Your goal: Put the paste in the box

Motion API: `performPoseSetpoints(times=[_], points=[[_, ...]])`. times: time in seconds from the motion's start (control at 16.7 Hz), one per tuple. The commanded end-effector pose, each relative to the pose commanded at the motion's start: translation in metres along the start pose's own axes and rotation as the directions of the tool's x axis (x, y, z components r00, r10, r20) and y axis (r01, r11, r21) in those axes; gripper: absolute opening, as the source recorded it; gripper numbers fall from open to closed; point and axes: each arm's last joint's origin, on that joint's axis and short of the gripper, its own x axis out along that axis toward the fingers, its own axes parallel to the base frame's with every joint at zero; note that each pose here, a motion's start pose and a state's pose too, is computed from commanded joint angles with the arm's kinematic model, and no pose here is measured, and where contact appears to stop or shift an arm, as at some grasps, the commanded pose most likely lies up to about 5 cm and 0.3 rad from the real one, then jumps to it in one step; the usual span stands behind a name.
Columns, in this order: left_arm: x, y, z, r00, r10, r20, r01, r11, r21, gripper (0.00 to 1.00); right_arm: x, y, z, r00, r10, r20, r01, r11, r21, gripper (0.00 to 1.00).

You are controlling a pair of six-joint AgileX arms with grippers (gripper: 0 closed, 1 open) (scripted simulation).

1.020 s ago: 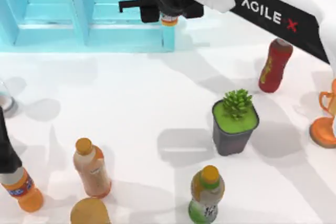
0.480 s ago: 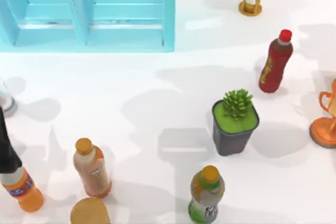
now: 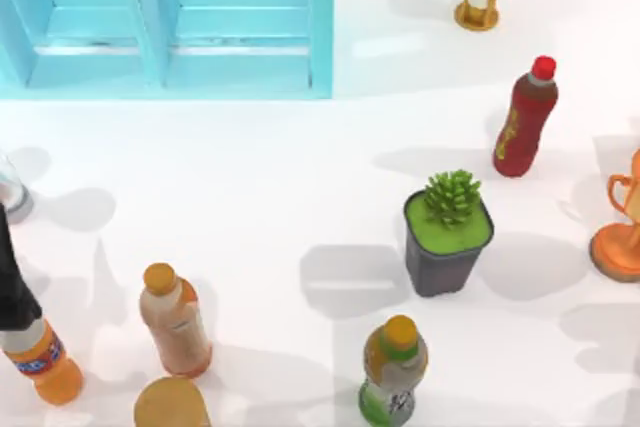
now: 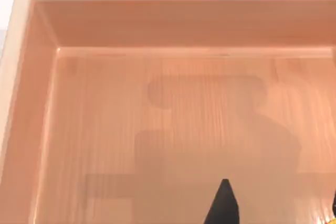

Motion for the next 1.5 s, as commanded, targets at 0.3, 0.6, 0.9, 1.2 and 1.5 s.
performPoseSetpoints(times=[0.3,0.6,0.9,1.2,1.5], points=[[0.000,0.000,0.000,1.000,0.000,0.000,0.000,1.000,0.000,1.00,-0.015,-0.001,-0.032,1.000,-0.013,0.020,0.013,1.000,-0.001,0.00],[0.000,0.000,0.000,1.000,0.000,0.000,0.000,1.000,0.000,1.00,-0.013,-0.001,-0.032,1.000,-0.010,0.014,0.010,1.000,0.001,0.00],[0.000,0.000,0.000,1.000,0.000,0.000,0.000,1.000,0.000,1.00,0.016,-0.004,-0.036,1.000,-0.007,0.012,0.007,1.000,0.003,0.00],[0.000,0.000,0.000,1.000,0.000,0.000,0.000,1.000,0.000,1.00,0.046,-0.003,-0.042,1.000,-0.012,0.027,0.012,1.000,-0.002,0.00],[0.000,0.000,0.000,1.000,0.000,0.000,0.000,1.000,0.000,1.00,0.049,-0.002,-0.043,1.000,-0.013,0.020,0.013,1.000,-0.001,0.08]])
